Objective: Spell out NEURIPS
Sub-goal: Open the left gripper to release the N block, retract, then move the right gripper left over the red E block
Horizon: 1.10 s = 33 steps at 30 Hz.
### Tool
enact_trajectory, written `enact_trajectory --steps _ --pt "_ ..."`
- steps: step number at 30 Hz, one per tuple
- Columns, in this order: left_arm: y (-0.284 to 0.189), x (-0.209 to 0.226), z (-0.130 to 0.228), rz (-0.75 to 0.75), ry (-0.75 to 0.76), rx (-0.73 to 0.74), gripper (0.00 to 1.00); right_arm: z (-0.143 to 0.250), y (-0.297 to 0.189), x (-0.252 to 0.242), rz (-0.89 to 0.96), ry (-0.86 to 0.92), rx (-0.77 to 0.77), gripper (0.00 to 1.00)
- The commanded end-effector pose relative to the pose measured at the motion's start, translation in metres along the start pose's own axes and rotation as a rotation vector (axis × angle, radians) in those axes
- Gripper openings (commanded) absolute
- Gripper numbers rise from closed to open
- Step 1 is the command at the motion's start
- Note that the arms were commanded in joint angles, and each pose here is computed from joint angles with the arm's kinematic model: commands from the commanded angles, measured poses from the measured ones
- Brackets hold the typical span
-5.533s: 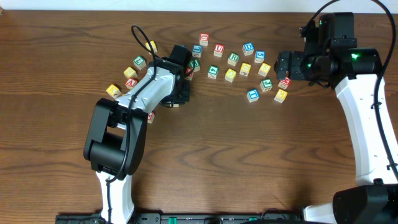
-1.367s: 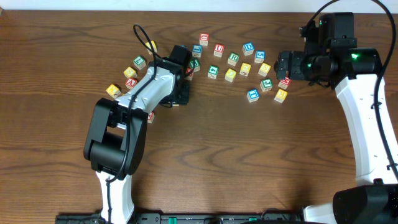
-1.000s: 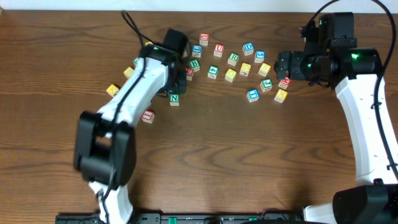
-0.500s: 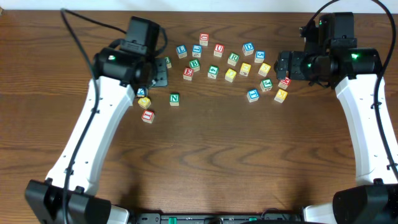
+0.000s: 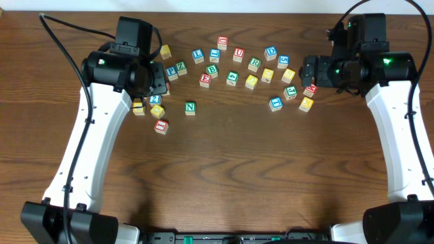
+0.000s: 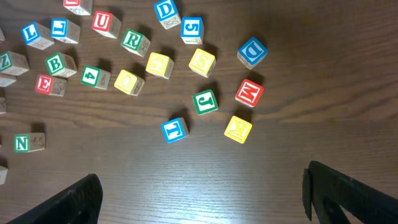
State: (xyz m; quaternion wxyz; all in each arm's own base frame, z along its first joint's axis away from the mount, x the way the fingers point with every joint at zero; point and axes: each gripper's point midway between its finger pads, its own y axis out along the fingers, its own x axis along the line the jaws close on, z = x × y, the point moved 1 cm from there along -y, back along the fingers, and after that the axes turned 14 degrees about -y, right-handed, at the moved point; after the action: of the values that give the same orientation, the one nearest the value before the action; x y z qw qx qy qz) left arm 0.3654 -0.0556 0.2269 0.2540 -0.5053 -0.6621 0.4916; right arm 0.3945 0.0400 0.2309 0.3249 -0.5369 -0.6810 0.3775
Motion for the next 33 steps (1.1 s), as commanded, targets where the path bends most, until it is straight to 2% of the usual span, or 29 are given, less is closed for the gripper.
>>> enact_trajectory --steps 1,33 --pt "-0.008 0.0 -0.004 0.005 -0.005 -0.019 0.49 -0.008 -0.006 -0.003 0.004 0.013 -0.029 0.99" --pt "-0.008 0.0 -0.004 0.004 -0.005 -0.018 0.5 -0.005 -0.005 0.015 -0.047 0.045 -0.015 0.99"
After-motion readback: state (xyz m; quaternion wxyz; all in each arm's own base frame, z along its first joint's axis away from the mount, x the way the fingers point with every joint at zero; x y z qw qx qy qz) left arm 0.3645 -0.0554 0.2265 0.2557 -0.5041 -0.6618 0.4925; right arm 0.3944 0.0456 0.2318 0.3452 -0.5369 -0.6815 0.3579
